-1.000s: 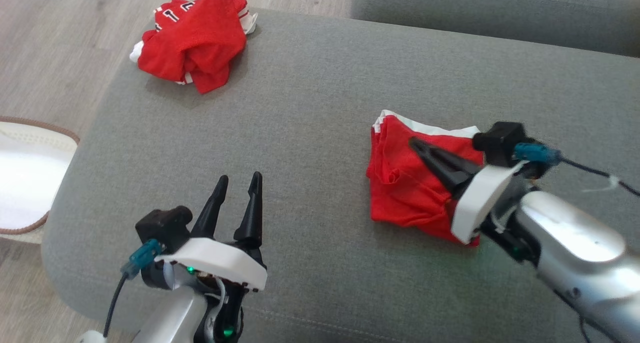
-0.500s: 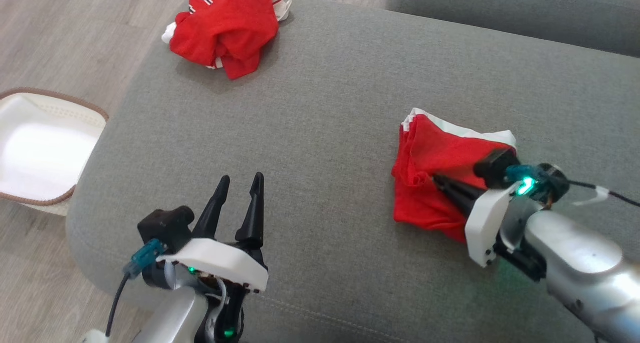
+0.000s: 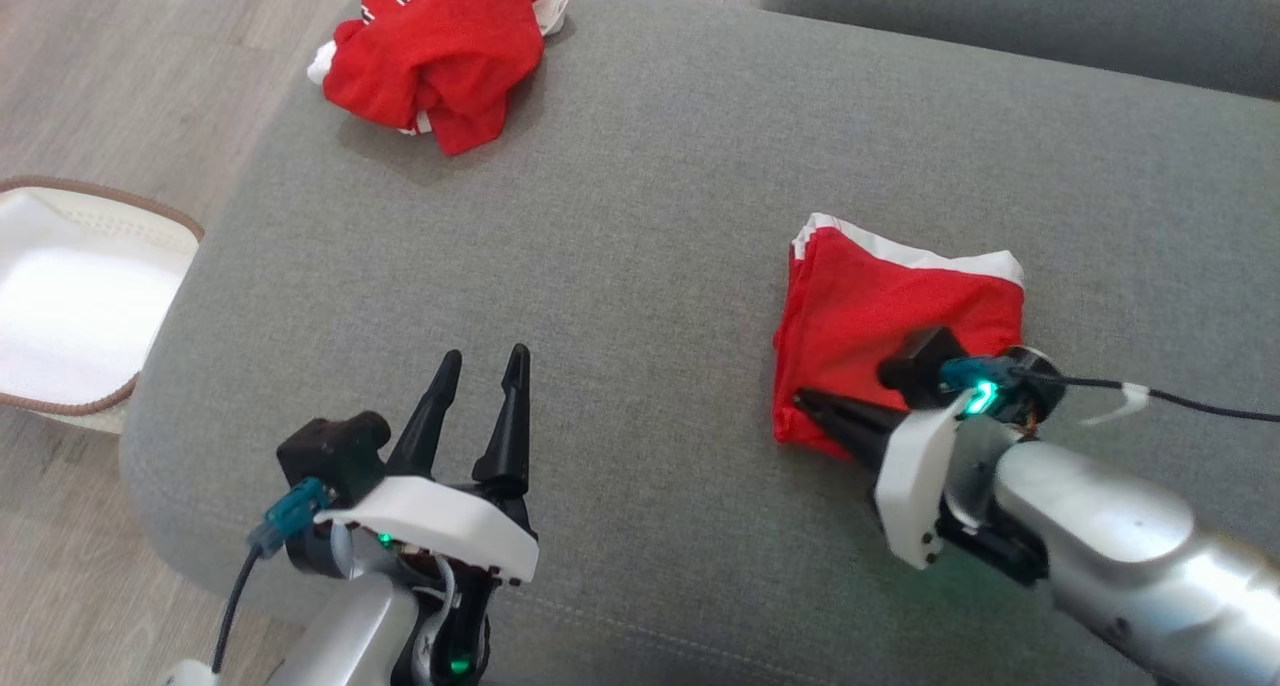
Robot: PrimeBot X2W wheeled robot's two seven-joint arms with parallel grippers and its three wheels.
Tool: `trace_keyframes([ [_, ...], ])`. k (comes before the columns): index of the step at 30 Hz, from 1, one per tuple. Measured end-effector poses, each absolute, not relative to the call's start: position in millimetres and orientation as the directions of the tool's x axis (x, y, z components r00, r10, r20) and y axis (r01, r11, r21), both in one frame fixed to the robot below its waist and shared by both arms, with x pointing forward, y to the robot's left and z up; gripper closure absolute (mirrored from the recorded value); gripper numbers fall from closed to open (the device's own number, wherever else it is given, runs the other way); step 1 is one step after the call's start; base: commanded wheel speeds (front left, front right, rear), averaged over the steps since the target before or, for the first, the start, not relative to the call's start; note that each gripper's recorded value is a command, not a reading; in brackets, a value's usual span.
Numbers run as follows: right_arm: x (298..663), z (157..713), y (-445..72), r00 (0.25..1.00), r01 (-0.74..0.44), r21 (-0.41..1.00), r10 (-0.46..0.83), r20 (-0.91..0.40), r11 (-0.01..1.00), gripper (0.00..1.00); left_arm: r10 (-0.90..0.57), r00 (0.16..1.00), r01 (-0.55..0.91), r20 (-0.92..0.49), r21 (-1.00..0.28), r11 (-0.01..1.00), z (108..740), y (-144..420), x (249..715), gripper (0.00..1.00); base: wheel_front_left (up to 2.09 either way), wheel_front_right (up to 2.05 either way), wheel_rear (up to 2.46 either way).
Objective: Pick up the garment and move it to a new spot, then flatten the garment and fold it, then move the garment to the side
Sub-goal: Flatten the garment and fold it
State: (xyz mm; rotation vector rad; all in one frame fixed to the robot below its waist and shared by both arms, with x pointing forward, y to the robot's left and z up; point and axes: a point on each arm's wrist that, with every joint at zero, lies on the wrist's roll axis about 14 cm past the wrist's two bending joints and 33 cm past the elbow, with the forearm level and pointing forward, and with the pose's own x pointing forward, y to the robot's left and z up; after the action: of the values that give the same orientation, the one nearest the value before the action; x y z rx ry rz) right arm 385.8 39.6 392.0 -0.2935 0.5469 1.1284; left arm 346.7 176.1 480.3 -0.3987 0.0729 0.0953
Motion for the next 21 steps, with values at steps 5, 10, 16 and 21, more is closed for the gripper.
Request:
trace_keyframes([
  [5,377,386,50,0.291,-0.913,0.083,0.782,-0.552,0.398,1.00,0.072,0.992,-0.106,-0.100,-0.384,0.917,477,174,349,0.00,0.00,0.00,0.00],
  [10,374,384,55,0.285,-0.912,0.097,0.784,-0.552,0.400,1.00,0.070,0.992,-0.105,-0.104,-0.384,0.917,475,174,350,0.00,0.00,0.00,0.00],
  [16,367,390,64,0.279,-0.915,0.107,0.801,-0.530,0.390,1.00,0.061,0.993,-0.095,-0.098,-0.386,0.918,477,171,352,0.00,0.00,0.00,0.00],
  [21,381,421,59,0.376,-0.891,0.096,0.841,-0.390,0.443,1.00,0.024,0.997,-0.051,-0.073,-0.384,0.922,484,161,356,0.00,0.00,0.00,0.00],
])
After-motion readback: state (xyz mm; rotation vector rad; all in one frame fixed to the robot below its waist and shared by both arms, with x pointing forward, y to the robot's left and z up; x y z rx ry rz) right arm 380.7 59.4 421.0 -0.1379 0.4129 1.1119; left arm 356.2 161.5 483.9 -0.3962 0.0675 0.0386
